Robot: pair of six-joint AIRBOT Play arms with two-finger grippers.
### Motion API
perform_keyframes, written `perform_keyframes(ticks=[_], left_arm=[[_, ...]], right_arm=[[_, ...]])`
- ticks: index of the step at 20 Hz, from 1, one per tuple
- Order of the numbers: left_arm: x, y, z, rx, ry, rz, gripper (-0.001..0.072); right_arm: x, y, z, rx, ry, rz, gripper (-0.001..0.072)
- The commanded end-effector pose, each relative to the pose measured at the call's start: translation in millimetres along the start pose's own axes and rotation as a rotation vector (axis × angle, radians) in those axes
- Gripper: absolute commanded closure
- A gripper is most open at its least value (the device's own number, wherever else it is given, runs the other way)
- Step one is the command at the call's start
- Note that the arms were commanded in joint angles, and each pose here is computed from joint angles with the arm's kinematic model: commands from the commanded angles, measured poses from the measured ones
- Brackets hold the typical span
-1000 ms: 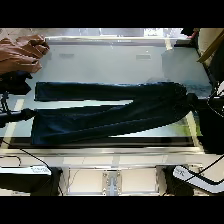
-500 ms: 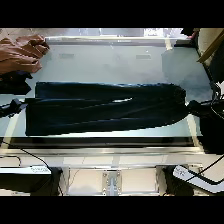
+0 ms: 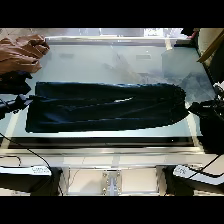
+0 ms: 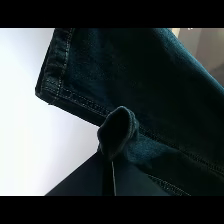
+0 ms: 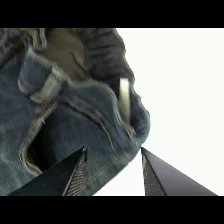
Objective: Fold the clothes and pants, and hang the long-sleeved shirts on hangers.
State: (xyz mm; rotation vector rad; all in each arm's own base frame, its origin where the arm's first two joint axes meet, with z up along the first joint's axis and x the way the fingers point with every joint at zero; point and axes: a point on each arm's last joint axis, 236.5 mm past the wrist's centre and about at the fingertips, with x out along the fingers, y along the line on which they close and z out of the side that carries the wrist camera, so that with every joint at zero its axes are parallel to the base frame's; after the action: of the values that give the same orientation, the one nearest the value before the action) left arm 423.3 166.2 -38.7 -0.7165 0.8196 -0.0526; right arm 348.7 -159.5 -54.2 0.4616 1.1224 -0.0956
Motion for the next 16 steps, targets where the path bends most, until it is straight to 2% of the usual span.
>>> perform_keyframes(ticks=[1,11,12,14,16], left_arm=[[6.7,-7.0,-0.6,0.004,0.005,-0.001,0.0688],[6.7,-6.9,-1.0,-0.038,0.006,0.000,0.0688],[6.7,-5.9,-2.0,-0.034,0.010,0.004,0.0688],[6.7,-2.9,-5.4,-0.022,0.024,0.016,0.0688],[6.8,-2.8,-5.6,-0.022,0.025,0.017,0.0688]], right_arm=[[27.0,14.5,-4.4,-0.049,0.084,0.142,0.0319],[43.0,-5.9,-12.2,-0.085,0.130,0.092,0.0332],[43.3,-9.8,-19.9,-0.080,0.163,0.078,0.0417],[41.0,-19.2,-41.0,-0.093,0.255,0.047,0.0664],[38.9,-17.7,-47.6,-0.095,0.283,0.057,0.0661]])
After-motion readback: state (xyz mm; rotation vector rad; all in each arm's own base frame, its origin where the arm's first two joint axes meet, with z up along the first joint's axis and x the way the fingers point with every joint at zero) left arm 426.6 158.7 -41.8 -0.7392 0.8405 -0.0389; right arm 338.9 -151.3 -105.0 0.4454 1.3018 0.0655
